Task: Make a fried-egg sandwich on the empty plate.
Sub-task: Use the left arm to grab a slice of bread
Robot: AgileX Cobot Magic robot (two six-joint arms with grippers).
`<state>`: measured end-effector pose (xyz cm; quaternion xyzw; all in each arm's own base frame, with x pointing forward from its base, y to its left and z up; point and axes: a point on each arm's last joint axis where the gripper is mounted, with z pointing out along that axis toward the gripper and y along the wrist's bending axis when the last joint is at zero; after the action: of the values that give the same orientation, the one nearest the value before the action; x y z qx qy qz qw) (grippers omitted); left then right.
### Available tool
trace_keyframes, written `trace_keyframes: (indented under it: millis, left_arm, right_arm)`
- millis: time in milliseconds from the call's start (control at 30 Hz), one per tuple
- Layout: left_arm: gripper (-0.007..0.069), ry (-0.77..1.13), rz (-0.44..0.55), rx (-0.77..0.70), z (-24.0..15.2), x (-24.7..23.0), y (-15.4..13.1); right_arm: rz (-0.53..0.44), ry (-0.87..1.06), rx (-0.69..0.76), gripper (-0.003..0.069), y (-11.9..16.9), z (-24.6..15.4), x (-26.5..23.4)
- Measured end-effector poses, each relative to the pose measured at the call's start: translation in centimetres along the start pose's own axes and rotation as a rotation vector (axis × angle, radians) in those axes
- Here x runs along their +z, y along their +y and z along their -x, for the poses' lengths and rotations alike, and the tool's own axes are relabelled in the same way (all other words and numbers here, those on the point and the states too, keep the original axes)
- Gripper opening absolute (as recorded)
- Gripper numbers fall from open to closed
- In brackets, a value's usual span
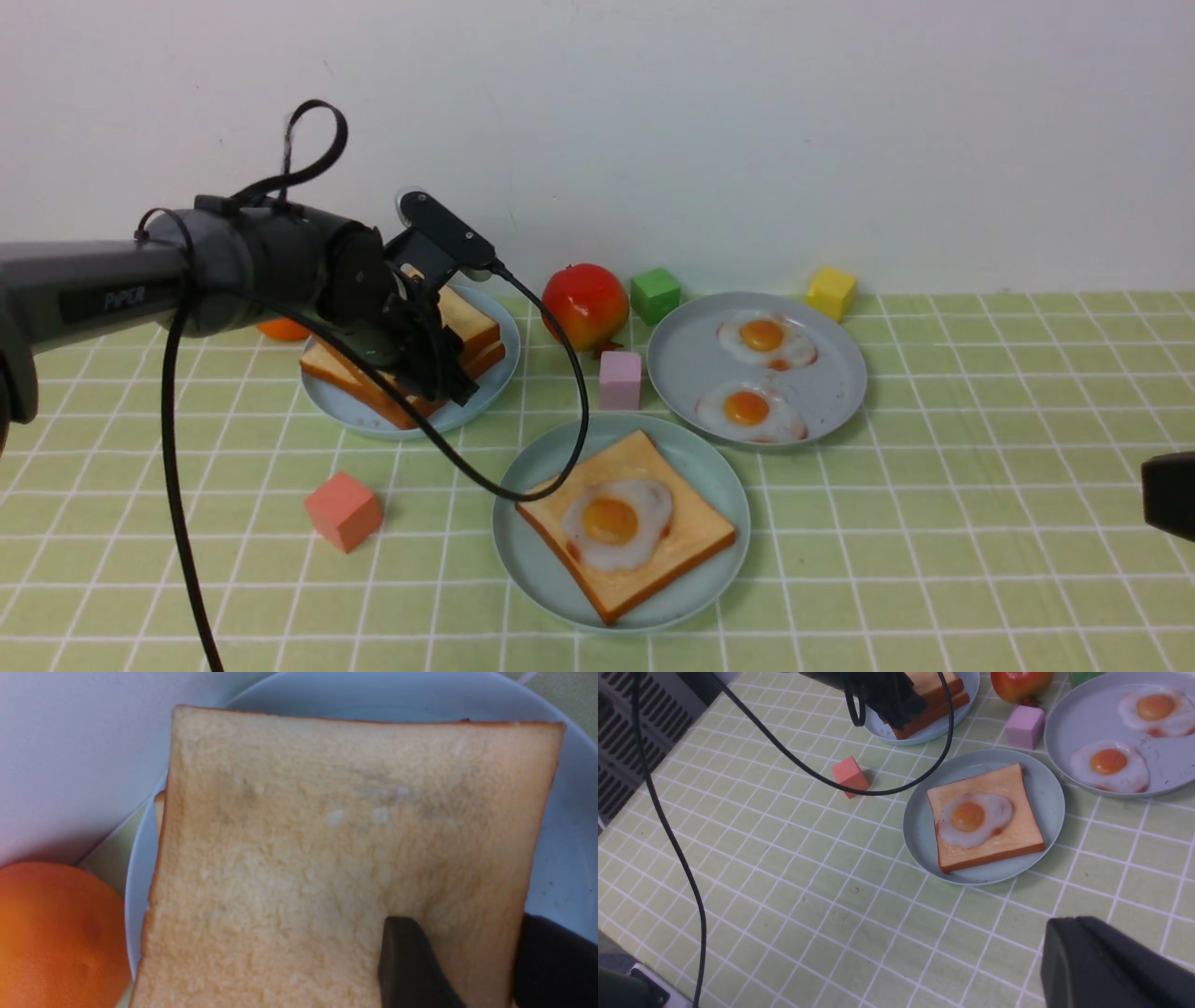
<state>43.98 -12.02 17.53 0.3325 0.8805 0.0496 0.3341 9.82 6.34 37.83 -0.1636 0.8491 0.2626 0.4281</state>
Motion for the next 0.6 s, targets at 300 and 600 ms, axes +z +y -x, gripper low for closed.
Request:
trace_keyframes:
  millis: [300, 600]
  left_arm:
    - [0.0189, 0.004, -0.002, -0.001, -0.04, 0.0, -0.02]
    - [0.0189, 0.006, 0.002, 0.009, -0.03, -0.07, 0.03]
  right_arm:
    - [0.006, -0.001, 0.004, 0.0015, 0.05, 0.01, 0.0]
    - [0.006, -0.001, 0.005, 0.0022, 0.05, 0.01, 0.0]
